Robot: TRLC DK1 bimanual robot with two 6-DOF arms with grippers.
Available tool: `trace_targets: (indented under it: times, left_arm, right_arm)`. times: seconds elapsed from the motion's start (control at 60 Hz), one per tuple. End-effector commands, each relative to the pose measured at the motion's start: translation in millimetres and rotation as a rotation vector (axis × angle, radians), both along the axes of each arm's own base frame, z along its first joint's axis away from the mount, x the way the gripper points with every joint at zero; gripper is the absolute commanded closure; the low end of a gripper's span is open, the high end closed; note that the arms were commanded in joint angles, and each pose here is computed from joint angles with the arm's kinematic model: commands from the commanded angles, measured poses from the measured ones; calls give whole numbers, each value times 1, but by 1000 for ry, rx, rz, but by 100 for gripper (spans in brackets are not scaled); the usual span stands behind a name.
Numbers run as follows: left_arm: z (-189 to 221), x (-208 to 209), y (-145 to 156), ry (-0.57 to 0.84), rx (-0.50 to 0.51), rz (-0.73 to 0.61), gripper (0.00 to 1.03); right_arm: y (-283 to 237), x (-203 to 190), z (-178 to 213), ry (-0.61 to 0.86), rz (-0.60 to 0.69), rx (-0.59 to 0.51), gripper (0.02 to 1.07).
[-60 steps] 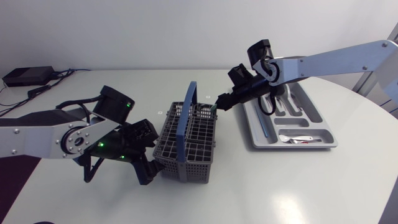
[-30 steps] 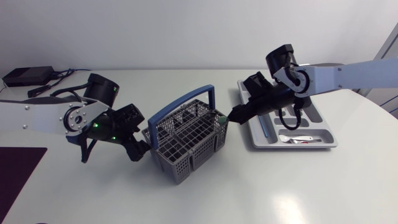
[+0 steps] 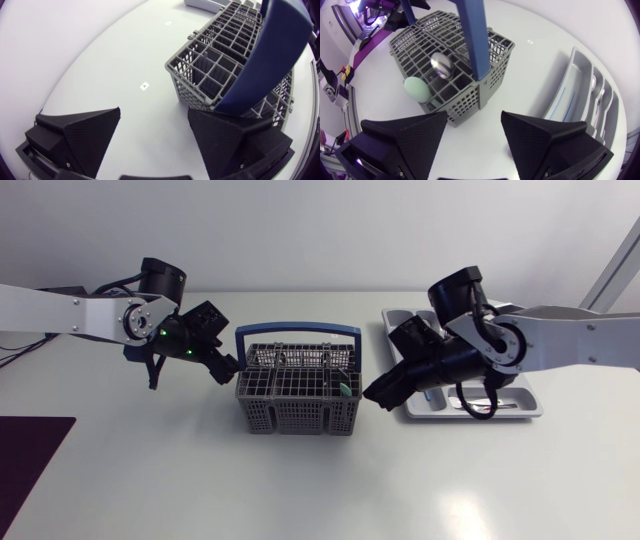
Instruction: Unload the cutlery basket into the drawer organizer.
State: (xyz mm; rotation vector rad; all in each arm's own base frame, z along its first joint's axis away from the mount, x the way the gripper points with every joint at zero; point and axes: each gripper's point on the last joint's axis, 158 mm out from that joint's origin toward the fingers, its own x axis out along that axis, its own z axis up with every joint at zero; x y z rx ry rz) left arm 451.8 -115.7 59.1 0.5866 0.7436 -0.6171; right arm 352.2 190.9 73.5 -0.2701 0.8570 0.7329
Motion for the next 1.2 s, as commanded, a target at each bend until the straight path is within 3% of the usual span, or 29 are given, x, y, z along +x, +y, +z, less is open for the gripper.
trace_targets:
  times: [0.0, 0.233, 0.6, 0.8, 0.933, 1.183]
  left_arm:
    - [3, -3, 5, 5, -21, 20, 5]
    - [31, -48, 11, -52, -26, 9, 5]
    - [79, -109, -14, -141, -49, -86, 5]
    - [90, -143, -86, -196, -44, -337, 5]
    - [96, -158, -134, -327, 55, -522, 5]
    - [90, -160, -179, -436, 196, -782, 5]
  right_arm:
    - [-3, -5, 20, -89, 18, -13, 29]
    - [3, -25, 49, -224, 60, -64, 29]
    - [35, -33, 28, -283, 106, -197, 29]
    - [18, -33, 40, -312, 77, -174, 29]
    - [-3, -46, 39, -310, 66, -168, 29]
    - [-32, -71, 34, -336, 36, -169, 29]
